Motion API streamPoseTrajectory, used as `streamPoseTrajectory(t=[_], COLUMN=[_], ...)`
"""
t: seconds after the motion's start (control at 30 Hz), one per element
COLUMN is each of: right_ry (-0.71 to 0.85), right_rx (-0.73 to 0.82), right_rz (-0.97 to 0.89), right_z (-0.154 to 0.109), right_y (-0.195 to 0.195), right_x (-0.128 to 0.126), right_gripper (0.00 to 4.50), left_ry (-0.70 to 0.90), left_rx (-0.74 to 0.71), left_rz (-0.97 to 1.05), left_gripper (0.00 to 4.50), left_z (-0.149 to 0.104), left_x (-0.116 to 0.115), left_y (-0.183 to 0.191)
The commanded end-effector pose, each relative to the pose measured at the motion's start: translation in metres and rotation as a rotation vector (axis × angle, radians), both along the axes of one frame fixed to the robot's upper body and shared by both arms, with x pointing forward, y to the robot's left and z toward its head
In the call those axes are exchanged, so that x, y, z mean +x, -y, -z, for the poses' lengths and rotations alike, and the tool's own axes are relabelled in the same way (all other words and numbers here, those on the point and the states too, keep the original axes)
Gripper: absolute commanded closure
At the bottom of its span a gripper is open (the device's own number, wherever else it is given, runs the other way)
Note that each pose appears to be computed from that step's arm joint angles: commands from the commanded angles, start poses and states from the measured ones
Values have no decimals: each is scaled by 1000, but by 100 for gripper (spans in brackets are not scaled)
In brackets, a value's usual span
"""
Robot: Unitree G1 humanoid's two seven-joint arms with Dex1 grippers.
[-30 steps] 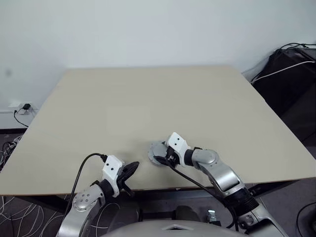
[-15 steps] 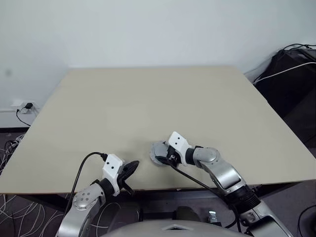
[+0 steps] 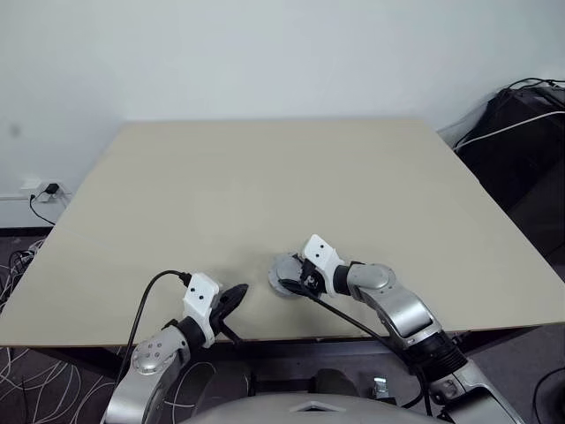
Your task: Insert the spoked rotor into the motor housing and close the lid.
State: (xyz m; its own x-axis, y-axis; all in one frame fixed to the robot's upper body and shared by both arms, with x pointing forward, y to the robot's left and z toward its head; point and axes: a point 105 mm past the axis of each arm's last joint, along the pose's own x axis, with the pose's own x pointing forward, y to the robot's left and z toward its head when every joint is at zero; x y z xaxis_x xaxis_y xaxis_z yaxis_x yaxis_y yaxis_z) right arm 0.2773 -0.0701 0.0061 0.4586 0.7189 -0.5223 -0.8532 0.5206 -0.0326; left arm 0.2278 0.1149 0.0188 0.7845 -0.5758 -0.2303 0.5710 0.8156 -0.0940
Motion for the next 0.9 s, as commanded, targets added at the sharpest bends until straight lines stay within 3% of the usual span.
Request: streamPoseTrajectory(t=[0.03,0.2,0.43,0.9], right_ry=[13,18,21,31], right_rx=[-42,-46,-44,-31], right_rz=[33,28,30,45], right_z=[7,8,8,4], right_y=[5,3,1,-2], right_x=[2,2,2,1], right_gripper=[127,127,127,127], left_ry=[83,55,-227,-454], left_rx=[43,32,-129,-117], left_rz=[-87,-108,49,222], left_gripper=[450,450,450,450], left_z=[-15,-19,-9,0], left_x=[26,53,71,67], left_y=[-16,-20,12,55])
